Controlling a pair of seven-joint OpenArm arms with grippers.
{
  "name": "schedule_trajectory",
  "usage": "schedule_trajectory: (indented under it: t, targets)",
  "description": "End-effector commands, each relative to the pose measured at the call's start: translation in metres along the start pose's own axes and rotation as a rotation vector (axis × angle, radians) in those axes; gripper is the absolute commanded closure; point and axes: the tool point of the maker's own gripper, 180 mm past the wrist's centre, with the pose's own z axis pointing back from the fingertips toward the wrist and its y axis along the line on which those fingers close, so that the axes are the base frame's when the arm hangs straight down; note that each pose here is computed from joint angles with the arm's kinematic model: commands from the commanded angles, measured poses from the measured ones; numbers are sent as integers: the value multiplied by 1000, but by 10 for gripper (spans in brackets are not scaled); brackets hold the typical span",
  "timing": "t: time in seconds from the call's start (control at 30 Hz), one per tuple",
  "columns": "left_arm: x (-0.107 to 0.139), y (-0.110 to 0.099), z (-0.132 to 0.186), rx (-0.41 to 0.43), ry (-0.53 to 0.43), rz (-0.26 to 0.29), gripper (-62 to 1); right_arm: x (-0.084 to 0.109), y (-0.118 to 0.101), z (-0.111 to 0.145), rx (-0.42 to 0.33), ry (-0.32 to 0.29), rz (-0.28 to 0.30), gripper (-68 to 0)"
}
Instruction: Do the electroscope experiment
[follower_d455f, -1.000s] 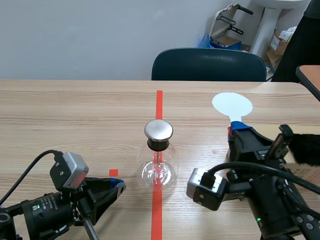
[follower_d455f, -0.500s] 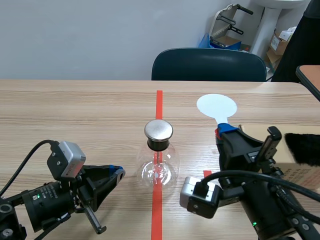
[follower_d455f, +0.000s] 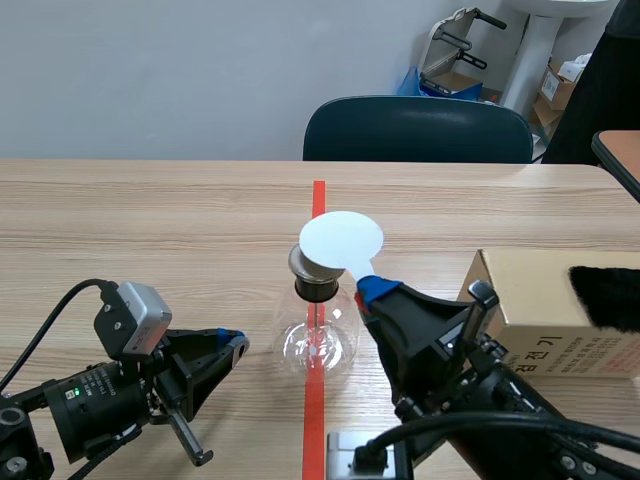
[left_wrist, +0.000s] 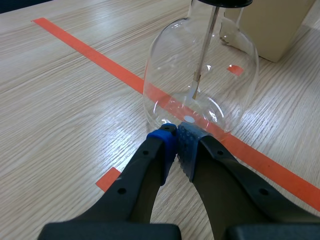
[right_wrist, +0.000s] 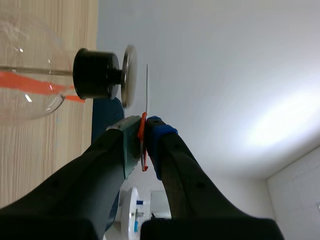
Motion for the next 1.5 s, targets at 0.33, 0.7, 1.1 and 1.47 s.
schedule_trajectory:
  t: [0.33, 0.7, 1.1, 1.47]
  targets:
    - [14, -2, -8, -2, -54, 9, -40, 13, -3, 2, -12, -97, 19, -4]
    - [14, -2, -8, -2, -54, 9, -40, 13, -3, 2, -12, -96, 19, -4]
    - [14, -2, -8, -2, -54, 9, -40, -21, -3, 2, -13, 92, 17, -4]
    - [14, -2, -8, -2, -53, 9, -40, -71, -4, 14, -16, 380, 15, -4]
